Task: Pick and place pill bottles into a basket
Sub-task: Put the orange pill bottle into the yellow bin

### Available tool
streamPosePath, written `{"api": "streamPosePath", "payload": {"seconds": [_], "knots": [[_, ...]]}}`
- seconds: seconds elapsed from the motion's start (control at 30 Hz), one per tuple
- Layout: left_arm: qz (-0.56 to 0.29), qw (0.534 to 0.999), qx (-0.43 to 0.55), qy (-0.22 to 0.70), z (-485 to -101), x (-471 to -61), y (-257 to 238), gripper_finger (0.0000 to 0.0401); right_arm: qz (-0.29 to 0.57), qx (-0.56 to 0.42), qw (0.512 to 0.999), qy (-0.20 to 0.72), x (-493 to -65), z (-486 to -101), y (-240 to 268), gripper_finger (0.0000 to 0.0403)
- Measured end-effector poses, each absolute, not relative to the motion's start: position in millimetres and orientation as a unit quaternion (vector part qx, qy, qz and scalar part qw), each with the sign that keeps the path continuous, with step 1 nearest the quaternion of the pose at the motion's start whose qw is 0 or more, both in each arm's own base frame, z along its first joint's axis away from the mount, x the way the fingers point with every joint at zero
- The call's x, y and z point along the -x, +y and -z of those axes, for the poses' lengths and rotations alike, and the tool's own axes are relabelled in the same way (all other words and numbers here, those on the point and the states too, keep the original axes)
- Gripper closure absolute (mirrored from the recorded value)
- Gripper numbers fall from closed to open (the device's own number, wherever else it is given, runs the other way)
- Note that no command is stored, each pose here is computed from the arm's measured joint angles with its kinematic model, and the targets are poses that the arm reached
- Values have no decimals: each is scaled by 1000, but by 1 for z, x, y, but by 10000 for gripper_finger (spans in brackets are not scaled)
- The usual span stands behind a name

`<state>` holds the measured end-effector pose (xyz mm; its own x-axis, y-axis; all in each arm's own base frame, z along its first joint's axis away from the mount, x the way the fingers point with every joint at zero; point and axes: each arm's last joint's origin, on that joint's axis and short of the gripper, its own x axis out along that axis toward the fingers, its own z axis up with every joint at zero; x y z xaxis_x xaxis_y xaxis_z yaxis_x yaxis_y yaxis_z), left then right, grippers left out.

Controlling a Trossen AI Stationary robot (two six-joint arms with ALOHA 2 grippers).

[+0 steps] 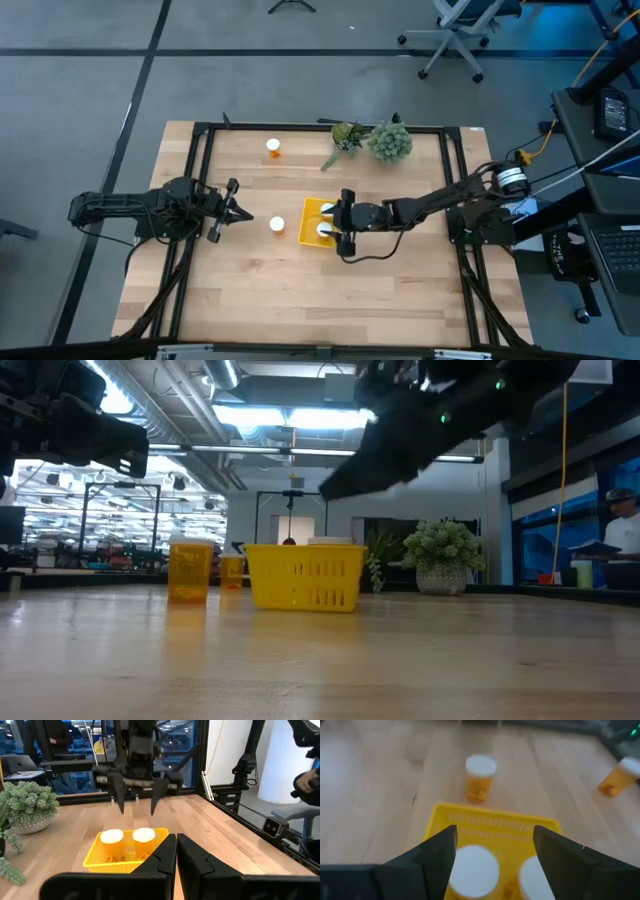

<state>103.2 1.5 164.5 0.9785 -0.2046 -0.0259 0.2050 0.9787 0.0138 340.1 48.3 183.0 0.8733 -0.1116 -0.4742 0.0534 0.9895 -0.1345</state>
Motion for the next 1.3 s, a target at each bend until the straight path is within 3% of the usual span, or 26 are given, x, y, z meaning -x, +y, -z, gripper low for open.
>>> {"api": "streamPosePath", "payload": {"seconds": [0.3,0.47,0.6,0.9,1.3], "knots": [[103,995,-8,12,-165,-103,1,393,55,49,976,205,-316,-233,45,140],[103,995,-8,12,-165,-103,1,393,75,58,975,199,-294,-250,49,163],[103,995,-8,11,-165,-103,1,393,120,51,971,202,-278,-240,54,201],[104,994,-4,14,-164,-103,1,393,113,23,980,160,-259,-208,63,271],[105,994,-2,22,-163,-103,1,399,107,8,988,109,-229,-173,64,309]]}}
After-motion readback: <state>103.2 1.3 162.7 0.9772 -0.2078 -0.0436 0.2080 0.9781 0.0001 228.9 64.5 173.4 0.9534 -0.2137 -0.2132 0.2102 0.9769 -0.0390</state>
